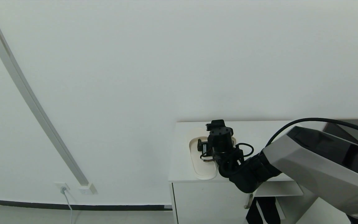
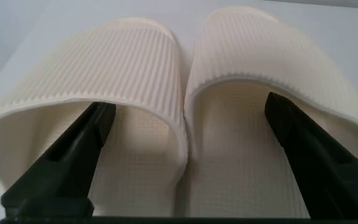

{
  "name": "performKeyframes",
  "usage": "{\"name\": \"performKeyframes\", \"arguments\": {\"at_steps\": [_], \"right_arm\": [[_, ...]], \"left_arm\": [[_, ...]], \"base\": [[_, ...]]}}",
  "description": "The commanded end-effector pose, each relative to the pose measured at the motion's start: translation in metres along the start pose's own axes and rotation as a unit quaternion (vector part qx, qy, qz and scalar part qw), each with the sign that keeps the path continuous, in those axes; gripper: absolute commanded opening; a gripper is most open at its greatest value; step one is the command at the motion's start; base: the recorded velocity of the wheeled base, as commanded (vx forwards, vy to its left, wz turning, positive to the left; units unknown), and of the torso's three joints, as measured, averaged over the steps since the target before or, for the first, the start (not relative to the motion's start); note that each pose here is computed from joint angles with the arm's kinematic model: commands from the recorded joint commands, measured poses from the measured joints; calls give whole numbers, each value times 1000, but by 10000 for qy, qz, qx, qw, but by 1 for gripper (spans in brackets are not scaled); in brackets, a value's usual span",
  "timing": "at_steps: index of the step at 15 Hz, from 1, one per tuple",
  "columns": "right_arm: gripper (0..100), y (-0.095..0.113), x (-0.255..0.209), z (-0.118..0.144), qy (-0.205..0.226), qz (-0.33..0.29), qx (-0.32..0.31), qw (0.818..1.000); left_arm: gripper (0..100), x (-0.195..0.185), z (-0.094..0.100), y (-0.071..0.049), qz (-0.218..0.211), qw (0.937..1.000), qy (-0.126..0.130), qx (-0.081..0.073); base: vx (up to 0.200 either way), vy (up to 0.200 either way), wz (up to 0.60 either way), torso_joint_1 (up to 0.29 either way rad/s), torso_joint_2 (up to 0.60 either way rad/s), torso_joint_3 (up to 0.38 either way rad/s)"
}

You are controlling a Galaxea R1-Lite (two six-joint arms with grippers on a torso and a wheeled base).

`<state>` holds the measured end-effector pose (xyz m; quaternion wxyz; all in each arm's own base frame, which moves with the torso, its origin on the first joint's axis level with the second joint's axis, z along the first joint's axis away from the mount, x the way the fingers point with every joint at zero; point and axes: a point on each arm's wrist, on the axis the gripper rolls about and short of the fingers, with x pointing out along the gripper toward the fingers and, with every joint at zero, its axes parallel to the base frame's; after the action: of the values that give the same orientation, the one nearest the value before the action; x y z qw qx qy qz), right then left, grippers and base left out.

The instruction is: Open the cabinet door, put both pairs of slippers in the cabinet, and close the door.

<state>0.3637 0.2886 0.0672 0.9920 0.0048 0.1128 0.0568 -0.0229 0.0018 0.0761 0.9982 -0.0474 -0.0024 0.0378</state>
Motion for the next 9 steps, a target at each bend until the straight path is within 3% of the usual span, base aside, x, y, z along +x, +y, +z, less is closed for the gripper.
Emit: {"name": "performKeyframes", "arguments": {"at_steps": [1, 2, 3, 9], "right_arm": [[100, 1, 1, -2, 5, -1, 0, 10000], [100, 1, 1, -2, 5, -1, -7, 10000], [0, 1, 2, -1, -8, 2, 8, 10000], [0, 1, 2, -1, -20, 4, 24, 10000]], "left_arm": [[0, 0, 0, 0, 5, 10000, 6, -1], [0, 0, 0, 0, 5, 10000, 6, -1], [0, 0, 0, 0, 5, 10000, 6, -1], [0, 0, 0, 0, 5, 10000, 6, -8]], "base": [[0, 0, 0, 0, 0, 0], [0, 0, 0, 0, 0, 0], [0, 0, 0, 0, 0, 0], [0, 0, 0, 0, 0, 0]]}}
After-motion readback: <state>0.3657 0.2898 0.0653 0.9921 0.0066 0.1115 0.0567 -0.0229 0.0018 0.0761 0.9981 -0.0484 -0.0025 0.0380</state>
